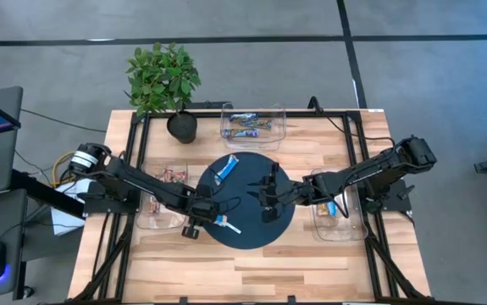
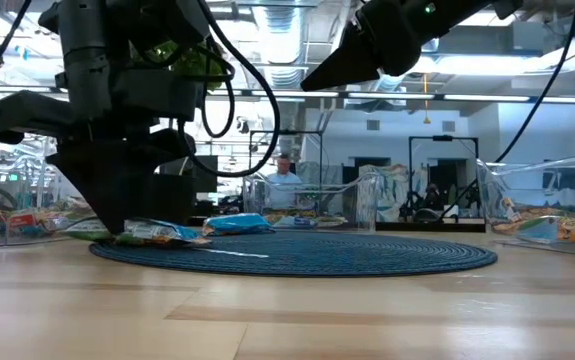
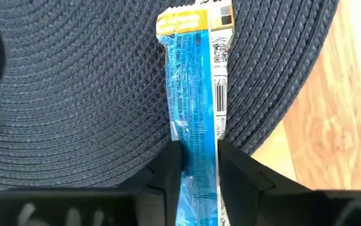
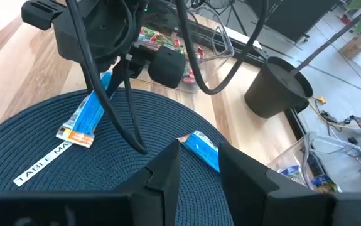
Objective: Pick and place Granola Bars by type
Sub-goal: Put the bottom orange granola bar into the right transparent bin
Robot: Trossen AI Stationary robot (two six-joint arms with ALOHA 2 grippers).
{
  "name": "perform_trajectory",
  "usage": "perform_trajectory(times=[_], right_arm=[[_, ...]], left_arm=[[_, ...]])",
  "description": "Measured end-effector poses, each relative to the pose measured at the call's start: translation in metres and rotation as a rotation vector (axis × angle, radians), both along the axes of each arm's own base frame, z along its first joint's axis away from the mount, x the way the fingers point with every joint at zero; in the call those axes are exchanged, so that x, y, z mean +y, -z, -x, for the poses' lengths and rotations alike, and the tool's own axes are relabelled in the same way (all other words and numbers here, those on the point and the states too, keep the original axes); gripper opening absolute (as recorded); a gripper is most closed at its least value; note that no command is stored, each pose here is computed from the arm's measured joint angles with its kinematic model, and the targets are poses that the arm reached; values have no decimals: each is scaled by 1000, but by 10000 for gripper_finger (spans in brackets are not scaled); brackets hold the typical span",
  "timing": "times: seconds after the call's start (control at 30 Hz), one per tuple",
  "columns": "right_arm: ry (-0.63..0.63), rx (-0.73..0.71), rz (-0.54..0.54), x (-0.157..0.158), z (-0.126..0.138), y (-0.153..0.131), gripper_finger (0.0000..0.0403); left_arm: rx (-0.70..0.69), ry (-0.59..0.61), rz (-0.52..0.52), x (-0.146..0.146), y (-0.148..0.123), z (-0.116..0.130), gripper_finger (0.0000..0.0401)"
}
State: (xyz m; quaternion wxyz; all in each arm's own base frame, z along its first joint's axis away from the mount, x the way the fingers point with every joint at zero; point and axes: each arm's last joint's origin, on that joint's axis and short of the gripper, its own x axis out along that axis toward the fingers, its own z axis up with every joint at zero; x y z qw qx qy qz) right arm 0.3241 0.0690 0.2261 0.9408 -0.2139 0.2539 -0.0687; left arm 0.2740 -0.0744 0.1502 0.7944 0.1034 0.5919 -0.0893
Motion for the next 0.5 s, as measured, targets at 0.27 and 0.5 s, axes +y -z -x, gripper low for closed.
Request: perform_trajectory(times=[0.27, 0.5], right_arm=[[0, 14, 3, 0, 1, 1, 102], [54, 12, 26, -2, 1, 2, 102]], left_arm=[[-2, 20, -17, -1, -1, -4, 40], [-93, 67, -25, -5, -20, -20, 7]])
